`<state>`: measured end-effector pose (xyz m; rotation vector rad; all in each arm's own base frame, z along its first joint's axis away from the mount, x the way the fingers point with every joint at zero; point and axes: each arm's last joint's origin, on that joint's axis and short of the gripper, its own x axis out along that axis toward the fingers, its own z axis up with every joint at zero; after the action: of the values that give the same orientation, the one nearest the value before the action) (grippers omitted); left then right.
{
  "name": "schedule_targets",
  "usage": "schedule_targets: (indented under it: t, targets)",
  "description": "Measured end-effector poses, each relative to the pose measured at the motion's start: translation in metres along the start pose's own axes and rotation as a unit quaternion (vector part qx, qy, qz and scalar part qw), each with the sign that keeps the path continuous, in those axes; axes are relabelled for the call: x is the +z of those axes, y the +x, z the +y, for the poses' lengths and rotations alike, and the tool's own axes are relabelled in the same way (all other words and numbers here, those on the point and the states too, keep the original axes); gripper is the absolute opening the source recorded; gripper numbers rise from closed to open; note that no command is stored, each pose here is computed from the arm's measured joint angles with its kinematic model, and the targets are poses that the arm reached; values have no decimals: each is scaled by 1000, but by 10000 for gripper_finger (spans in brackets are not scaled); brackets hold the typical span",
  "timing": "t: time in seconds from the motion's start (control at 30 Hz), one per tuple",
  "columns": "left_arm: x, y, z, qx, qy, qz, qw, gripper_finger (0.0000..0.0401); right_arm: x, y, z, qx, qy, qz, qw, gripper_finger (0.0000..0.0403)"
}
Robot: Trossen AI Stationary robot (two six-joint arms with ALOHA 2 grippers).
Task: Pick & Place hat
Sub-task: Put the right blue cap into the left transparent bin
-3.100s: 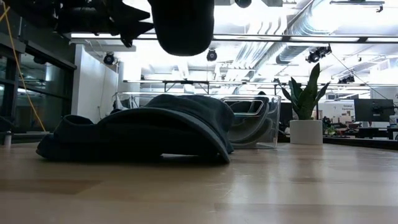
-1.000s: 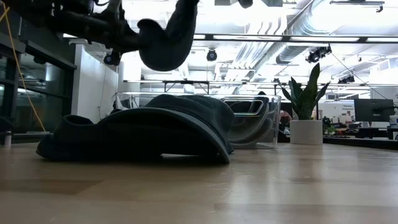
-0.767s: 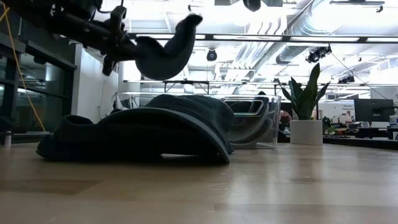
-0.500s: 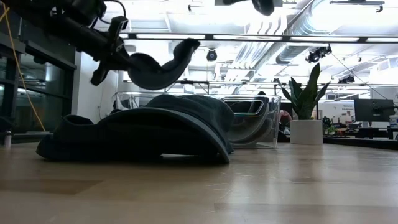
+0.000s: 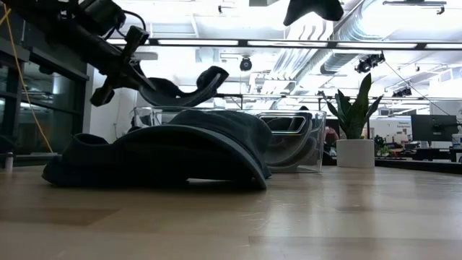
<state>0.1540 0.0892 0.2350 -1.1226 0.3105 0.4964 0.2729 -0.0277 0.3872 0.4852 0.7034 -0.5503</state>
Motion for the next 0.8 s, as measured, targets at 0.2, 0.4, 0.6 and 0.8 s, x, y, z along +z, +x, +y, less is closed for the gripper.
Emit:
schedule_targets:
  t: [0.2, 0.4, 0.6, 0.8]
  targets:
    - [0, 4, 2, 8, -19, 8, 1000, 5, -4, -1, 2, -8, -20, 6, 1000, 0]
    - [1, 19, 7, 17, -29, 31, 999, 5, -5, -2, 3, -8, -39, 7, 999, 0]
    - [6, 30, 4, 30, -35, 48, 998, 5, -9, -2, 1, -17, -52, 28, 998, 0]
    - [14, 38, -4, 31, -34, 58, 997, 5, -13, -2, -2, -32, -60, 49, 997, 0]
